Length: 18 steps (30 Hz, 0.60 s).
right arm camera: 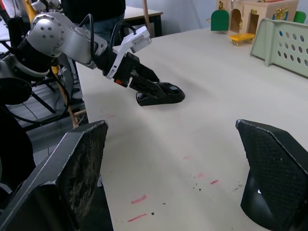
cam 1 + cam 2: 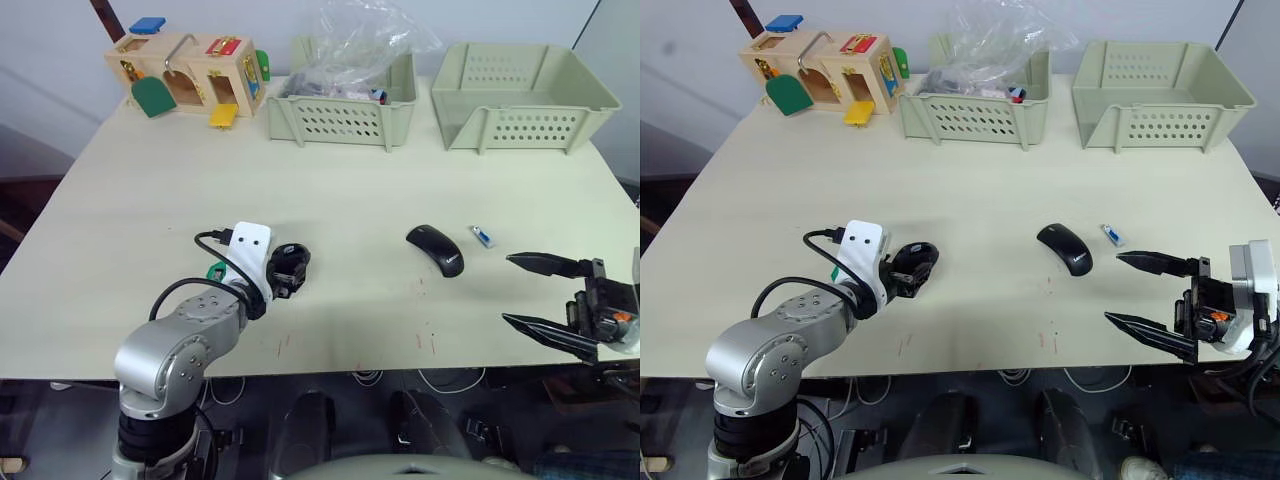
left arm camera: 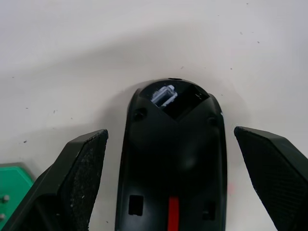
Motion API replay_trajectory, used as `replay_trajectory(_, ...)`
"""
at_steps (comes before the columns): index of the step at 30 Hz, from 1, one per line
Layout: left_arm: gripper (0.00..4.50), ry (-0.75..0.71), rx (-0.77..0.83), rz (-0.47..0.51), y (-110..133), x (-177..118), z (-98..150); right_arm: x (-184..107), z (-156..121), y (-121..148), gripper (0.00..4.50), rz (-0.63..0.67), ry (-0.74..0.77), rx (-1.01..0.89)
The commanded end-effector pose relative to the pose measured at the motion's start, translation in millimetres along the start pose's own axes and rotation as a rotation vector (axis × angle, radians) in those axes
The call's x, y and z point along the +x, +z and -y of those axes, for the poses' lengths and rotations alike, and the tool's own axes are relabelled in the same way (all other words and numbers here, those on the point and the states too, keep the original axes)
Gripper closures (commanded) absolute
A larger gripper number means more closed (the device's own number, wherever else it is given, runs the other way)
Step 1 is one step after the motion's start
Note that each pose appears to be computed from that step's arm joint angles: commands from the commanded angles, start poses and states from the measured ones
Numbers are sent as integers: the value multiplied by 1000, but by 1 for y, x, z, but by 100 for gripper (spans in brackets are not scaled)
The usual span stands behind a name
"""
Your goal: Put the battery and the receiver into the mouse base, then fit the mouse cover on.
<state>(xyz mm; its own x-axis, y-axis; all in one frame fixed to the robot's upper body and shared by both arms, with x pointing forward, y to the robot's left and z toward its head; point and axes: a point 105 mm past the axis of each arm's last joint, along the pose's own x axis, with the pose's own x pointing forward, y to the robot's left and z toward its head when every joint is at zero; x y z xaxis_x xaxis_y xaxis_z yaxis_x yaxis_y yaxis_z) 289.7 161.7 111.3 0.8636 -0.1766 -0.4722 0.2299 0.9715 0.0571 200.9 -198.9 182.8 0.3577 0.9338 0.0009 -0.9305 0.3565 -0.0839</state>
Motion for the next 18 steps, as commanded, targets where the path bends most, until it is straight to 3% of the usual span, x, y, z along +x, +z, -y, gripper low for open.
replay_trajectory(1, 3, -2, 14, 30, 8, 1, 2, -6, 0, 8, 2, 10, -10, -52)
replay_trajectory(18, 3, 19, 15, 19, 6, 8, 4, -5, -1, 10, 2, 7, -19, -58)
